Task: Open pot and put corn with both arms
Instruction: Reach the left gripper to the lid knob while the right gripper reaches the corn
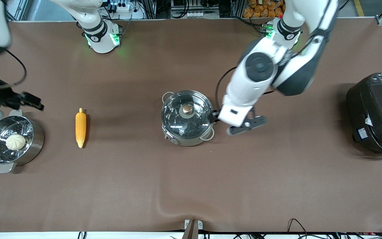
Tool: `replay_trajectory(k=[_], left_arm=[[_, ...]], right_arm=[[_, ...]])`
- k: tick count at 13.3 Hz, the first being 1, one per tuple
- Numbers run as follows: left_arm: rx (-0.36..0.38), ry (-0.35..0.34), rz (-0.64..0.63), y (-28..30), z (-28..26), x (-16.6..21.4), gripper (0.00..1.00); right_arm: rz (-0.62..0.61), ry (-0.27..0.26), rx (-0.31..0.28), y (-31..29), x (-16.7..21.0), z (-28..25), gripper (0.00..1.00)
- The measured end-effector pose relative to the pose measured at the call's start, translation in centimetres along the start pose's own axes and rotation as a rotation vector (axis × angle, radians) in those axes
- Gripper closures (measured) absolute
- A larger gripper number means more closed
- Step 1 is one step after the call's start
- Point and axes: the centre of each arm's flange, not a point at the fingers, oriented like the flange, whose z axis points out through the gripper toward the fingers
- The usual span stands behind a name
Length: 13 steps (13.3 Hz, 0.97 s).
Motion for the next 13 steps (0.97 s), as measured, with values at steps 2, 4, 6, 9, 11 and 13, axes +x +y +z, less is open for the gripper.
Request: replay_trajectory(k=[2,4,6,9,11,13], left_arm=[[0.002,0.035,-0.076,2.9,2.7,-2.5,0.0],[0.014,0.06,-0.125,5.4,5.1,-5.9,0.0],[0.022,0.067,-0.148,7.0,7.0,-8.4,0.0],[0.015,0.071,-0.18,7.4,7.9,-8.7,0.0],[0.008,0.072,-0.199,7.6,8.2,-9.0,0.0],[0.011,0.07,-0.209,8.0,8.7,-9.7,0.0]], right_arm=[[-0.043,-0.016,-0.001,0.5,-0.2,6.2,0.0],[-0.104,-0.065,0.007,0.9,-0.3,11.3,0.0],[-0.14,-0.075,0.01,1.1,-0.5,15.0,0.0],[-0.178,0.003,-0.016,1.3,-2.7,19.9,0.0],[-0.216,-0.001,-0.026,1.2,-4.4,21.9,0.0],[-0.231,-0.008,-0.027,1.2,-5.3,23.1,0.0]])
